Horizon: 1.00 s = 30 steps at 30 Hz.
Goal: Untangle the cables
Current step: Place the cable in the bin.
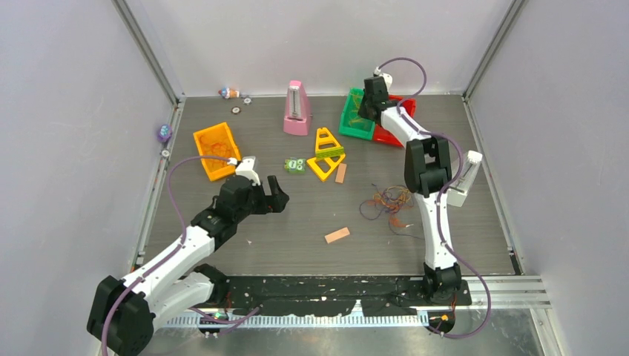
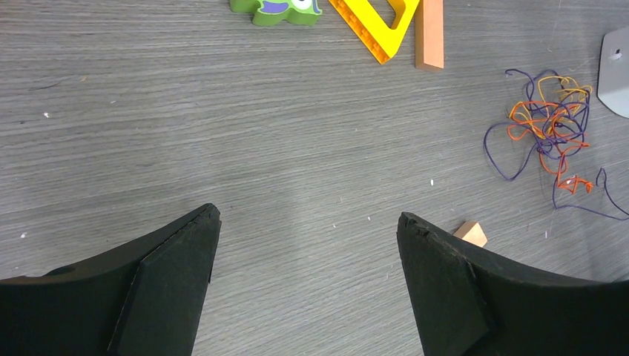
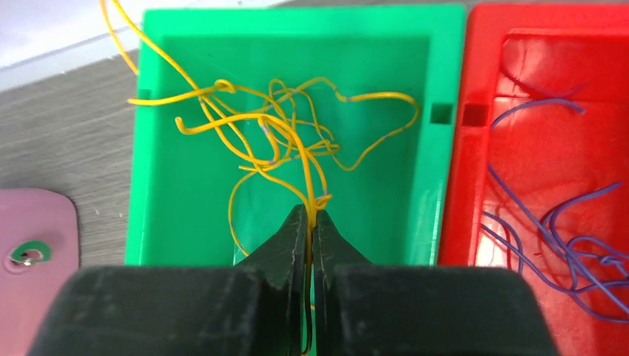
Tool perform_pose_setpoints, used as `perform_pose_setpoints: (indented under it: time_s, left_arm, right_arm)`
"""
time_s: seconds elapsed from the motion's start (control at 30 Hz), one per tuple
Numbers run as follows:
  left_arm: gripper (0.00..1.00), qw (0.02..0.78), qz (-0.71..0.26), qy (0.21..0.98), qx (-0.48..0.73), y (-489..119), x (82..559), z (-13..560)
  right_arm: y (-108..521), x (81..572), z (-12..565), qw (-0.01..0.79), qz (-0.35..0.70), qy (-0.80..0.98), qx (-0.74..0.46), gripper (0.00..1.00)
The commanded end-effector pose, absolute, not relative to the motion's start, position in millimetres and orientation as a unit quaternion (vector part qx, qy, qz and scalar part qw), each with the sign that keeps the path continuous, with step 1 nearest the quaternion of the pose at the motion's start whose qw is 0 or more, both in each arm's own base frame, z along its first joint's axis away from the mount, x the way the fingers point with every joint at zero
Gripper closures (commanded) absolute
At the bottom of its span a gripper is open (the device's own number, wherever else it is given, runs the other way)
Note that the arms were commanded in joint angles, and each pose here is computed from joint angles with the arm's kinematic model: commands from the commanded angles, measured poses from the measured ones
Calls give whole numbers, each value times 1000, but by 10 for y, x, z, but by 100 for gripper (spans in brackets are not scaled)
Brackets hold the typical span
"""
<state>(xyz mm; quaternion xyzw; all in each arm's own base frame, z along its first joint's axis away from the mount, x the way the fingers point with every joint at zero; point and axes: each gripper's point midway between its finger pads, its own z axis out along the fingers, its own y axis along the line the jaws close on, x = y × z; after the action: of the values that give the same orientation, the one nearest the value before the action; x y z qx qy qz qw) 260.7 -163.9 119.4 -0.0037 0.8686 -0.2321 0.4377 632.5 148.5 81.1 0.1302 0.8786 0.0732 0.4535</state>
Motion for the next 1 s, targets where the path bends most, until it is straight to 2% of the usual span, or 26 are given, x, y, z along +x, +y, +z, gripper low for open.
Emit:
perform_pose_setpoints:
  time_s: [0.0, 0.4, 0.63, 0.77, 0.97]
  left_arm:
    - [11, 457, -246, 855, -3, -1700, 2702, 1385]
    - [11, 456, -253, 853, -4, -1727, 2705, 1409]
    - [11, 453, -266, 851, 1, -1742, 2633, 1415]
    - [11, 456, -264, 850, 0, -1719, 2620, 1408]
    - [11, 454, -267, 850, 3, -1731, 2606, 1417]
  right_arm:
    - [1366, 6343, 979, 460, 43, 878, 125, 95]
    - [1176, 5725, 935, 431, 20, 895, 115, 95]
    - [1220, 5297, 715, 388, 34, 917, 91, 95]
    - [1260, 5028, 661, 388, 49, 915, 96, 95]
    - [1263, 5145, 878, 410, 48, 906, 92, 95]
